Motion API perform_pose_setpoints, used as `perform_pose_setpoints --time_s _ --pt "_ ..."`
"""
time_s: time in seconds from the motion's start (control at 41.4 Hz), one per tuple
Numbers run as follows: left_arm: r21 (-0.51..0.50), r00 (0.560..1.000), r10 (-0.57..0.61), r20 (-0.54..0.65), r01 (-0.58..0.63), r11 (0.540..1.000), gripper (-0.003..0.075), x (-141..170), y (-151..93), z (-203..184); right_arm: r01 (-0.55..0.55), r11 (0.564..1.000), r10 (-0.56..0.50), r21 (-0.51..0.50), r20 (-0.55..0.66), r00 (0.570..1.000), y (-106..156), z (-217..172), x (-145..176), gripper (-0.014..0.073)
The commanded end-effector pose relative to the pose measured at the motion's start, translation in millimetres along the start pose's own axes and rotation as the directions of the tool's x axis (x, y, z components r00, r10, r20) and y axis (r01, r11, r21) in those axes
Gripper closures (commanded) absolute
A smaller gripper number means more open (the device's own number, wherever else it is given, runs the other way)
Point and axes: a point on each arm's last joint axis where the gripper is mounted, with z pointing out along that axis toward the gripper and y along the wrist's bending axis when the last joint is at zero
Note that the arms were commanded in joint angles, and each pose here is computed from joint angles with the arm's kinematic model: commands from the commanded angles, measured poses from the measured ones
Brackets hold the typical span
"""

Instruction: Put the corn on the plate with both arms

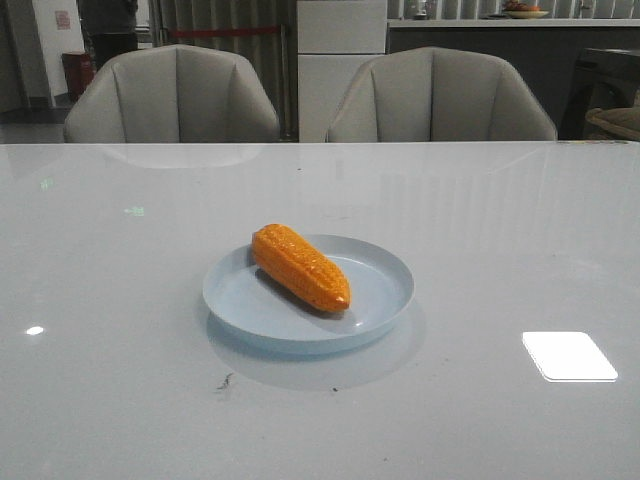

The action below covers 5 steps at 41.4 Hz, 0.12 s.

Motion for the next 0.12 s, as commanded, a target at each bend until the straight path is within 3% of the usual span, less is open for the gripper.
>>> perform_pose_setpoints --time_s 0.0,0.097 --pt "-0.003 0.998 -0.003 0.055 0.003 1.000 0.0624 4.9 -0.4 1.1 0.006 1.000 -0.007 0.005 0.126 0.992 -0.4 -3.7 -16.1 0.0540" --pt "-0.003 0.998 -0.003 0.055 0.003 1.000 0.0624 4.9 -0.4 1.1 0.006 1.000 -0.007 0.005 0.126 0.992 -0.4 -3.7 -16.1 0.0540"
